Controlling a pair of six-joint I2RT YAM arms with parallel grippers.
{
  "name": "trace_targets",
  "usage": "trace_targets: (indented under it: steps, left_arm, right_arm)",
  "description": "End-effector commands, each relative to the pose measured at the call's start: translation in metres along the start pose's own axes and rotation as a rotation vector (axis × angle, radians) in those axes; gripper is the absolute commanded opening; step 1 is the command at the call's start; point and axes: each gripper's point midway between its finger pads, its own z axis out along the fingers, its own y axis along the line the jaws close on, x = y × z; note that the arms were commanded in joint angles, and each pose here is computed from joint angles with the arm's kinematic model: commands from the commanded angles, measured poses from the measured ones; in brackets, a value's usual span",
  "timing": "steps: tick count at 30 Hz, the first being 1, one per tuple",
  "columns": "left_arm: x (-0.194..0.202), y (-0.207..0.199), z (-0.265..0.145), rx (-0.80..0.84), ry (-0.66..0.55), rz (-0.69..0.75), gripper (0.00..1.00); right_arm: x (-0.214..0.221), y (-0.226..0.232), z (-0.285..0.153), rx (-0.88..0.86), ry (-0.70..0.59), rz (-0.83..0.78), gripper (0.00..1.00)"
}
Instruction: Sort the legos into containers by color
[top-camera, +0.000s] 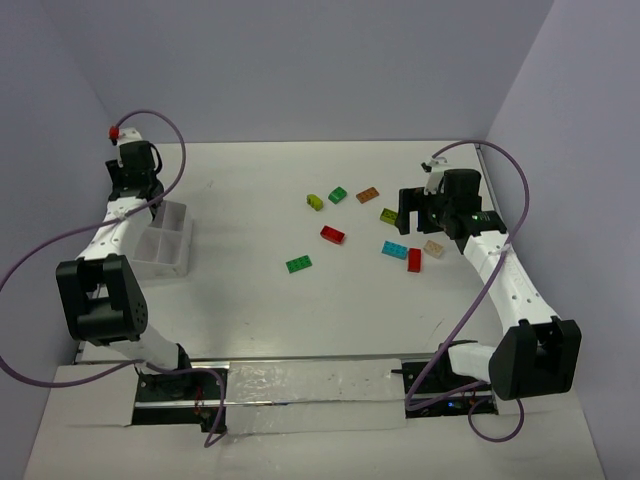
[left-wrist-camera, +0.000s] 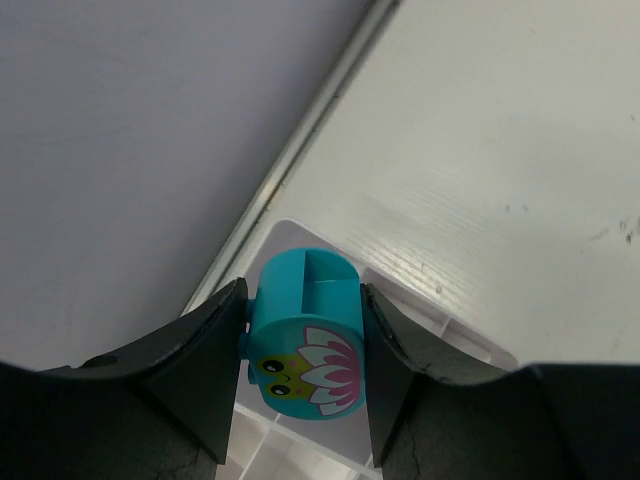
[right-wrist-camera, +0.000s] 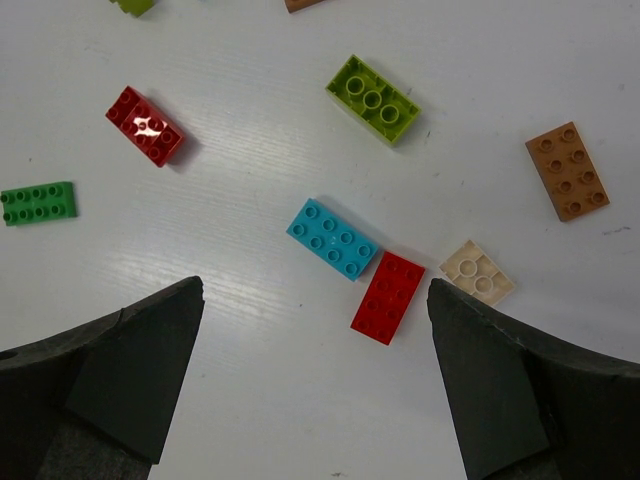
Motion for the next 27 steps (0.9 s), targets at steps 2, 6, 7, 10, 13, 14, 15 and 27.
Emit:
trace_targets:
  steps: [2,6,7,10,13,14,15,27]
  left_arm:
    - [-0.036,-0.013,-0.010,0.214,-0.106,0.080,0.00]
    - [-0.030,-0.009,-0.007,0.268,-0.090,0.128,0.01]
    - [-0.029,-0.009,-0.008,0.290,-0.094,0.145,0.03]
    - [-0.026,-0.010,-0.013,0.337,-0.111,0.178,0.10]
    - [-0.025,-0.005,-0.012,0.352,-0.118,0.177,0.13]
    - [-0.025,-0.004,-0.012,0.361,-0.118,0.177,0.14]
    - [-0.024,-0.003,-0.011,0.365,-0.117,0.181,0.15]
    - [-0.016,-0.004,0.003,0.391,-0.095,0.227,0.20]
  right_arm:
    - [-0.023,0.006,-0.004,-0.019,-0.060,-0.009,1.00]
    - [-0.023,0.006,-0.004,-0.020,-0.060,-0.008,1.00]
    - [-0.022,0.007,-0.004,-0.021,-0.057,-0.008,1.00]
    - [-0.021,0.006,-0.003,-0.021,-0.053,-0.008,1.00]
    - [-0.020,0.006,-0.002,-0.020,-0.051,-0.006,1.00]
    - [-0.020,0.006,-0.002,-0.023,-0.050,-0.007,1.00]
    - [-0.020,0.006,-0.002,-0.024,-0.049,-0.007,1.00]
    - [-0.020,0.008,-0.005,-0.030,-0.050,-0.017,1.00]
